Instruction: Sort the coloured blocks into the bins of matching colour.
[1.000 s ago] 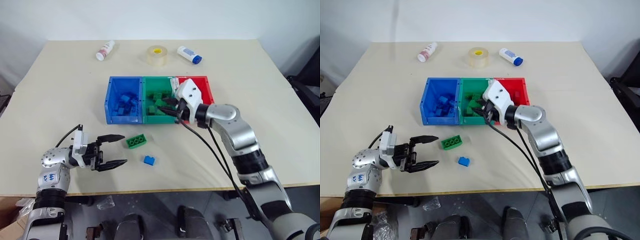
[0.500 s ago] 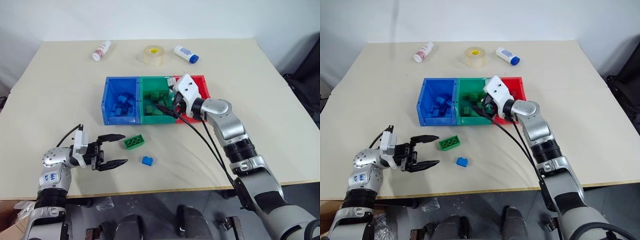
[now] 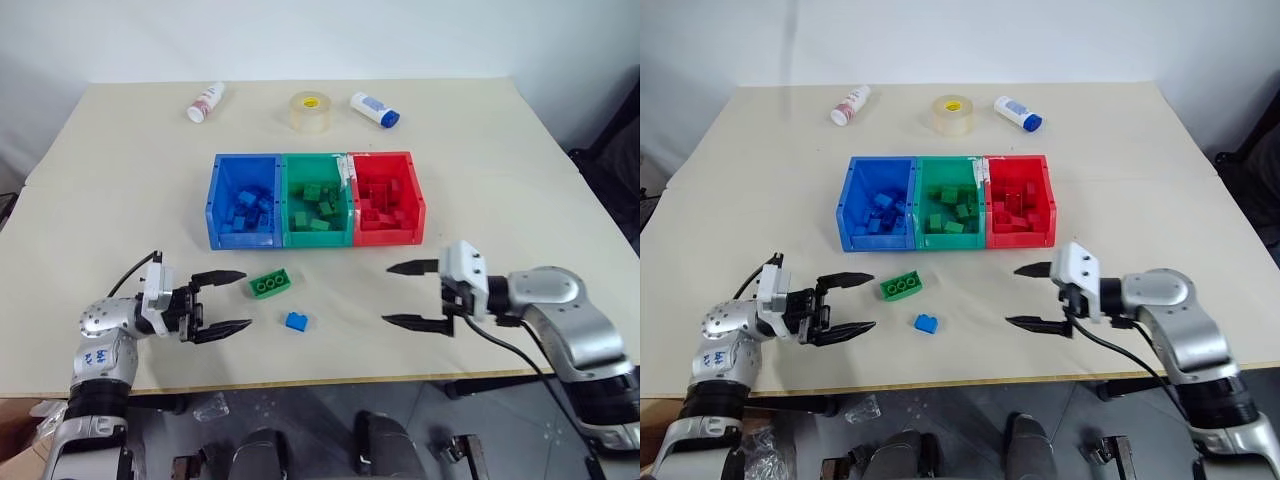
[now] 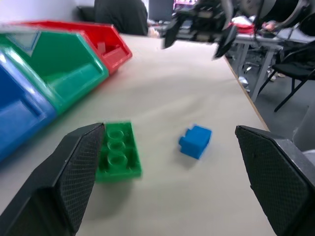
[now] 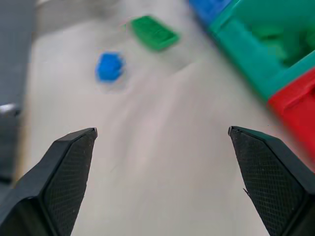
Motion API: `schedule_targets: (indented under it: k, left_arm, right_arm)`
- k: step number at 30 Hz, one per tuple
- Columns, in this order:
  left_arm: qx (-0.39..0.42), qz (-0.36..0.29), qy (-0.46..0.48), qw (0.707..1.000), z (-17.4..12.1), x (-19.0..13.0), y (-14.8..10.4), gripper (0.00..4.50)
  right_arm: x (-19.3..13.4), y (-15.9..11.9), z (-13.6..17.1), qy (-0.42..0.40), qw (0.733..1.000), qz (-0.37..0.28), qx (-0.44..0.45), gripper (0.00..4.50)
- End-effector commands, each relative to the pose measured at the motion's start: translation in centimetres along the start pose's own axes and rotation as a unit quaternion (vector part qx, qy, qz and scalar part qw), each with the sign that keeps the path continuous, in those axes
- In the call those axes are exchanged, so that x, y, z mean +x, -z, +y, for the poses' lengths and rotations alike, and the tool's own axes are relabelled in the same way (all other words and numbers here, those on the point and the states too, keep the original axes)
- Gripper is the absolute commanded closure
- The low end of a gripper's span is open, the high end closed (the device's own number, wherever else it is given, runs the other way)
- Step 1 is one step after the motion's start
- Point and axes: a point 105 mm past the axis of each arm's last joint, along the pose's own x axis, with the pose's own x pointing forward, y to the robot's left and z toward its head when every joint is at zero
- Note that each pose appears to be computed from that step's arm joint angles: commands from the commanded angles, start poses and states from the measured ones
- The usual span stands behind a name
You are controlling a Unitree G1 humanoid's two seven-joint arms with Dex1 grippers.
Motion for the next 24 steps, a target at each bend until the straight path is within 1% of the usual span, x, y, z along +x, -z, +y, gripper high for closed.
schedule_targets:
  k: [1,3,6,11,14,16,20,24]
  left_arm:
    - [0.024,0.014,-0.050,0.998,-0.7,-1.4,-1.0,0.00]
    - [0.021,0.027,-0.078,0.996,-1.7,-2.0,-0.9,0.00]
    - [0.023,0.041,-0.136,0.990,-3.8,-3.6,-1.2,0.00]
    - [0.017,0.062,-0.176,0.982,-6.0,-5.1,-1.5,0.00]
    - [0.012,0.084,-0.191,0.978,-7.5,-5.6,-1.5,0.00]
    - [0.015,0.087,-0.192,0.977,-7.8,-5.4,-1.6,0.00]
    - [0.027,0.093,-0.188,0.977,-7.8,-3.5,-1.7,0.00]
    - [0.041,0.104,-0.168,0.979,-7.7,-1.5,-1.6,0.00]
  right_arm:
    - [-1.2,-1.0,-0.1,-0.017,0.999,-0.020,-0.018,0.03]
    - [-1.5,-1.1,-0.4,-0.023,0.999,-0.032,-0.013,0.03]
    - [-1.6,-0.8,-1.1,-0.039,0.999,-0.032,-0.010,0.03]
    - [-1.5,-1.1,-1.8,-0.063,0.996,-0.057,-0.005,0.03]
    - [-1.4,-1.0,-1.9,-0.093,0.993,-0.066,-0.006,0.03]
    - [-1.4,-1.1,-2.0,-0.105,0.992,-0.072,-0.004,0.03]
    - [-1.4,-1.1,-1.8,-0.123,0.990,-0.075,-0.007,0.03]
    - [-1.2,-1.0,-2.1,-0.121,0.990,-0.067,-0.011,0.03]
